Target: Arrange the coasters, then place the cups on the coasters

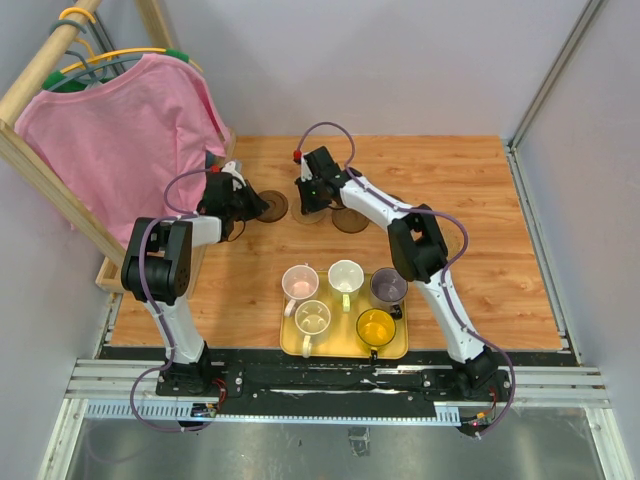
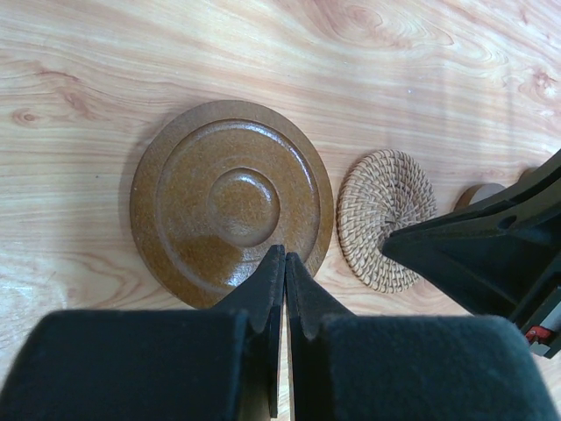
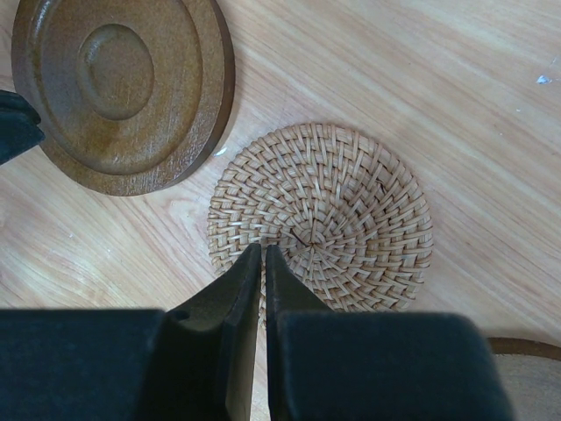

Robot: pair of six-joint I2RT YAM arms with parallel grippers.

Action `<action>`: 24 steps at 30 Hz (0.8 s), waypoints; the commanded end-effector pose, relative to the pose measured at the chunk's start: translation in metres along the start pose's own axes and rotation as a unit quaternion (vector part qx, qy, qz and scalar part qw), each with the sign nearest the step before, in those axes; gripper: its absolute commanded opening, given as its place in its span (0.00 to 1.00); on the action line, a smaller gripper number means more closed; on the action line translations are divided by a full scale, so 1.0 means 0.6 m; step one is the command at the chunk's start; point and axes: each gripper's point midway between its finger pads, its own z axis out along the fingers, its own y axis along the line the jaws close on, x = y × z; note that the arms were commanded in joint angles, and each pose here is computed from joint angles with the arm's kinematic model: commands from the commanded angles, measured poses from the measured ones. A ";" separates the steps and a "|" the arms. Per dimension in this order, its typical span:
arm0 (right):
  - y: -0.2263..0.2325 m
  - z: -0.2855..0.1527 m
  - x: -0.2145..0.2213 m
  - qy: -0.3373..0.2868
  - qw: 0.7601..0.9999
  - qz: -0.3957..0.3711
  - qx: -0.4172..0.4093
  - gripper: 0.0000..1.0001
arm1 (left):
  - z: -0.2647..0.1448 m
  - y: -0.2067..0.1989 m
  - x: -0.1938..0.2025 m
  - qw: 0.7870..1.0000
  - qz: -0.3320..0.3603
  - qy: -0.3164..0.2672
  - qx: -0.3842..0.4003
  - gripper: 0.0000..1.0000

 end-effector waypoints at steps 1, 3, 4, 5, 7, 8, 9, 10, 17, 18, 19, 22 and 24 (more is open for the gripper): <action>0.019 0.014 0.026 0.024 1.000 -0.002 -0.005 0.07 | 0.003 -0.002 0.000 1.000 -0.004 -0.003 0.011 0.05; 0.015 0.009 0.018 0.017 1.000 -0.007 0.002 0.07 | 0.002 -0.006 -0.002 1.000 -0.003 -0.005 0.016 0.05; 0.015 0.005 0.010 0.012 1.000 -0.011 0.006 0.08 | 0.002 -0.007 -0.003 1.000 -0.002 -0.006 0.018 0.05; 0.013 0.002 0.003 0.007 1.000 -0.016 0.010 0.08 | 0.001 -0.009 -0.006 1.000 -0.001 -0.008 0.020 0.05; 0.009 -0.008 -0.015 -0.004 0.999 -0.027 0.019 0.09 | -0.001 -0.015 -0.011 1.000 0.003 -0.012 0.026 0.05; 0.007 -0.013 -0.022 -0.009 0.999 -0.031 0.024 0.09 | -0.001 -0.018 -0.014 0.999 0.004 -0.013 0.029 0.05; 0.006 -0.021 -0.033 -0.016 0.999 -0.036 0.028 0.09 | -0.002 -0.021 -0.017 0.999 0.005 -0.015 0.033 0.05; 0.006 -0.028 -0.042 -0.023 0.999 -0.039 0.030 0.10 | -0.004 -0.025 -0.020 0.999 0.006 -0.017 0.037 0.05; -0.012 -0.070 -0.059 -0.040 0.996 -0.048 0.059 0.10 | -0.018 -0.044 -0.031 0.998 0.011 -0.024 0.056 0.05; -0.017 -0.074 -0.053 -0.037 0.996 -0.047 0.064 0.10 | -0.020 -0.047 -0.031 0.998 0.012 -0.023 0.060 0.05; -0.022 -0.080 -0.049 -0.034 0.996 -0.047 0.071 0.09 | -0.024 -0.050 -0.030 0.998 0.013 -0.023 0.064 0.06; -0.046 -0.101 -0.029 -0.030 0.994 -0.043 0.097 0.08 | -0.035 -0.060 -0.025 0.997 0.018 -0.020 0.076 0.06; -0.066 -0.121 -0.022 -0.035 0.992 -0.039 0.112 0.07 | -0.043 -0.071 -0.015 0.996 0.024 -0.016 0.083 0.06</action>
